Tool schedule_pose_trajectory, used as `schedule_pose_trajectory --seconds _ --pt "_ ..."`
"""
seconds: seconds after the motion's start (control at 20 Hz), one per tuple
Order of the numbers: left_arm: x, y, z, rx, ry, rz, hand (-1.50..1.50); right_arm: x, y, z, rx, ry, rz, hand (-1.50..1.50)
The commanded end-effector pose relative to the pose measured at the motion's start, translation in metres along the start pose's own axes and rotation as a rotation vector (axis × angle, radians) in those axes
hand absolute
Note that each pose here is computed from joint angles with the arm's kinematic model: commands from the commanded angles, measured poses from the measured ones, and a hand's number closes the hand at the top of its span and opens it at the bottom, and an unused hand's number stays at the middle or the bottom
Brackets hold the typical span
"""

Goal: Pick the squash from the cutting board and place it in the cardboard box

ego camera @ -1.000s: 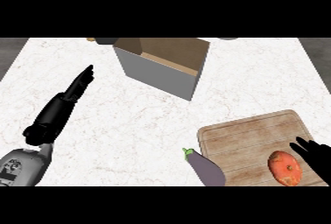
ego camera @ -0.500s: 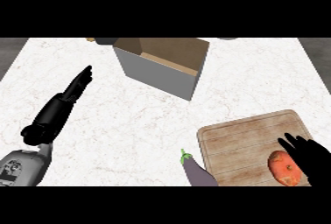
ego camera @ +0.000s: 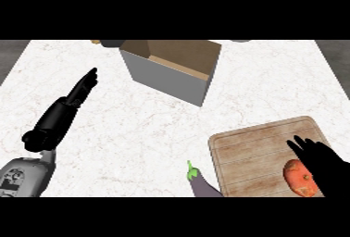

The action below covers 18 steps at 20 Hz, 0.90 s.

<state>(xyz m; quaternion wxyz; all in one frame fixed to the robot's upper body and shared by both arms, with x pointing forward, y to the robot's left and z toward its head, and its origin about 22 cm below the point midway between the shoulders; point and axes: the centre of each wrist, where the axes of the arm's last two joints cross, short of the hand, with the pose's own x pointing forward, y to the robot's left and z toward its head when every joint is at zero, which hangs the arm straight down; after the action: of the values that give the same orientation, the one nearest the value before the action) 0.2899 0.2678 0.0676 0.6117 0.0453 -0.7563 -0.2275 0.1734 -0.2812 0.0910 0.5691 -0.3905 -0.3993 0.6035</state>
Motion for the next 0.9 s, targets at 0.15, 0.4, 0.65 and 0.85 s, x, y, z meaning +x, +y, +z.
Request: schedule_pose_trajectory --seconds 0.15,0.4,0.65,0.85 --pt "0.001 -0.004 -0.017 0.002 0.007 0.002 0.00 0.011 0.026 0.001 0.012 -0.025 -0.015 -1.50" --pt "0.005 0.029 -0.024 0.020 -0.012 -0.006 0.00 0.005 0.040 -0.016 0.018 0.027 0.017 -1.50" --pt "0.000 0.004 0.005 0.004 0.002 -0.005 0.00 -0.013 0.047 -0.035 0.036 0.053 0.018 -1.50" --pt "-0.002 0.004 0.008 0.002 0.013 0.016 0.00 -0.022 0.032 -0.028 0.050 0.031 -0.020 -1.50"
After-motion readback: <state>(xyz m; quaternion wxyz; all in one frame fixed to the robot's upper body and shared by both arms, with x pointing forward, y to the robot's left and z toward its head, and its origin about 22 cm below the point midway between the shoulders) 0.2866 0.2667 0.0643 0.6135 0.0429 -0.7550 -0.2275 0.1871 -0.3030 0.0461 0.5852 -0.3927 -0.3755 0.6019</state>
